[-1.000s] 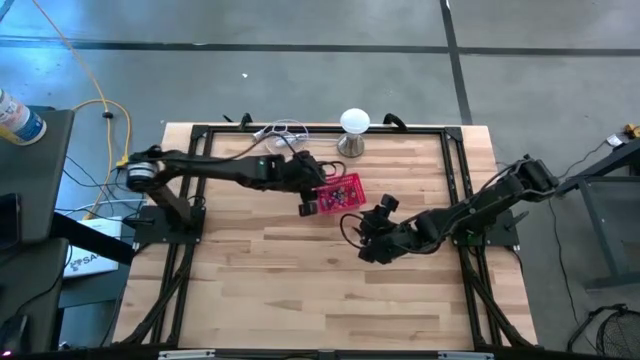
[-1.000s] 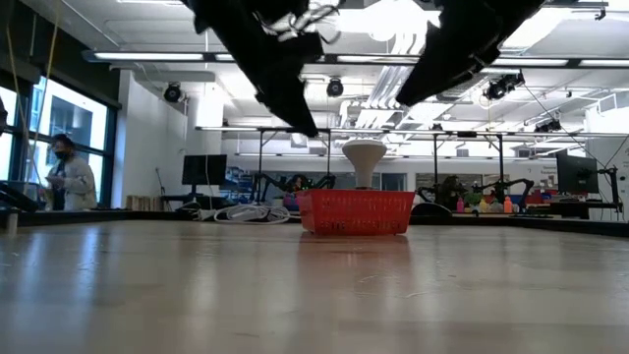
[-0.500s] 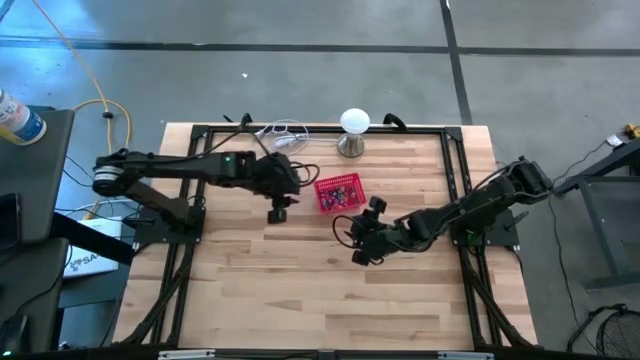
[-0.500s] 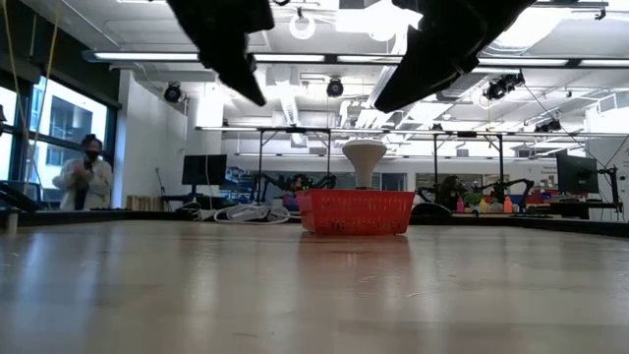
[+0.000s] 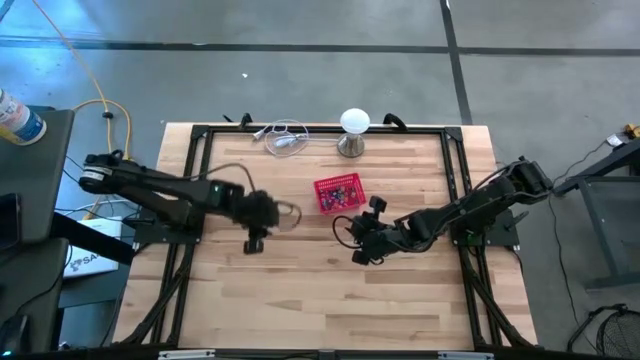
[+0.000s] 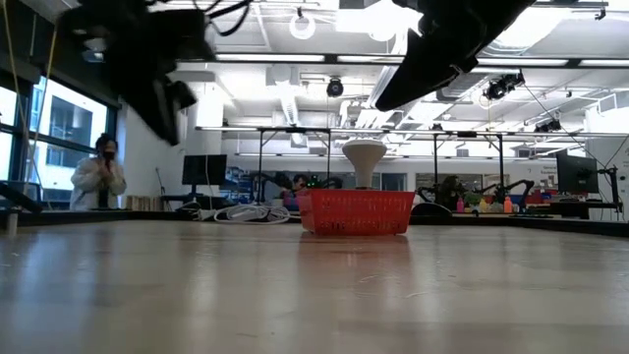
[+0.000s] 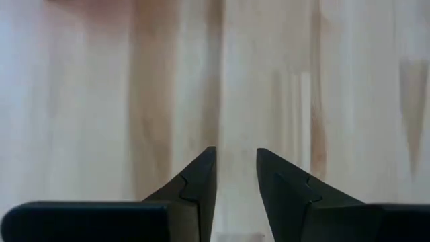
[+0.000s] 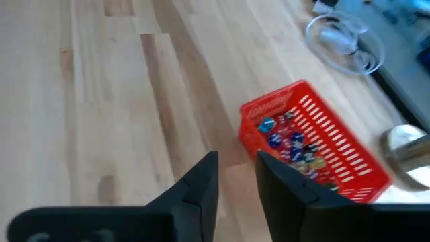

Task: Pick & Place Dice
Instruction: Return to Home Position

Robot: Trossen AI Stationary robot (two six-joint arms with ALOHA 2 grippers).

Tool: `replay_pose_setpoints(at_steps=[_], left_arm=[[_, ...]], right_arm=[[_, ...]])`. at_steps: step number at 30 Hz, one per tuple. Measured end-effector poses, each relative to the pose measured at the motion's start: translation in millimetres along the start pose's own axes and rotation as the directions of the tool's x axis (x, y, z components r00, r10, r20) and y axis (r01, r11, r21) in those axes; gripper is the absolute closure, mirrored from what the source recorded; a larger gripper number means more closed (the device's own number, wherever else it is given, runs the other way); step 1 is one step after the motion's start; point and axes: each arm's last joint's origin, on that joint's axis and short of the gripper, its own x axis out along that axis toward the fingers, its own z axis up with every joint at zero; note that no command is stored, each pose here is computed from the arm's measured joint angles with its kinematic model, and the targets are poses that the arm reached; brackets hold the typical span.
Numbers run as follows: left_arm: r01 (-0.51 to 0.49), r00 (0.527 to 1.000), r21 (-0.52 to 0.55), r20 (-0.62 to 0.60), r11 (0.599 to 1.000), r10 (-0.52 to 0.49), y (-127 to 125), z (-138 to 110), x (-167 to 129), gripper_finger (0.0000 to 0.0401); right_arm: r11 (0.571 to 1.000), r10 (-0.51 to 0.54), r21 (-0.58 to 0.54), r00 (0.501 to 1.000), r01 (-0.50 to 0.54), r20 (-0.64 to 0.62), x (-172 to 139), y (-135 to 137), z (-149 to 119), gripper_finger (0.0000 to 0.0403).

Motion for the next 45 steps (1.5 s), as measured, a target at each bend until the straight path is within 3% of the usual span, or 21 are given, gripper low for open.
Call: replay_pose_setpoints(at_steps=[7, 13, 25, 30, 35, 39, 43, 45], left_arm=[[-0.071, 0.997, 0.034, 0.026, 0.997, 0.070, -39, -18, 5, 0.0303], [-0.061, 0.993, 0.108, 0.102, 0.992, 0.050, -64, -21, 1, 0.0303], [-0.110, 0.988, 0.143, 0.126, 0.984, 0.092, -64, -22, 0, 0.0303], [-0.118, 0.987, 0.131, 0.126, 0.984, 0.101, -61, -20, 1, 0.0303], [-0.126, 0.984, 0.127, 0.140, 0.984, 0.108, -61, -19, 1, 0.0303], [-0.256, 0.949, 0.090, 0.212, 0.962, 0.232, -57, -15, 0, 0.0303], [-0.452, 0.867, 0.038, 0.255, 0.891, 0.429, -36, -7, 0, 0.0303], [-0.505, 0.841, 0.029, 0.241, 0.862, 0.485, -18, 0, 1, 0.0303]], right_arm=[[0.998, -0.053, -0.035, 0.998, 0.054, 0.017, 4, -8, 4, 0.0358], [0.995, -0.083, -0.057, 0.997, 0.083, 0.009, 12, -19, 7, 0.0390], [0.991, -0.084, -0.097, 0.996, 0.087, 0.029, 6, -22, 11, 0.0399], [0.991, -0.117, -0.073, 0.989, 0.111, -0.087, 1, -28, -2, 0.0400], [0.971, -0.199, 0.072, 0.942, 0.226, -0.272, -20, -48, -21, 0.0400], [0.949, -0.226, 0.151, 0.930, 0.278, -0.289, -21, -66, -33, 0.0401], [0.934, -0.185, 0.252, 0.947, 0.252, -0.262, -9, -83, -48, 0.0401], [0.931, -0.174, 0.272, 0.950, 0.244, -0.260, -4, -91, -56, 0.0401]])
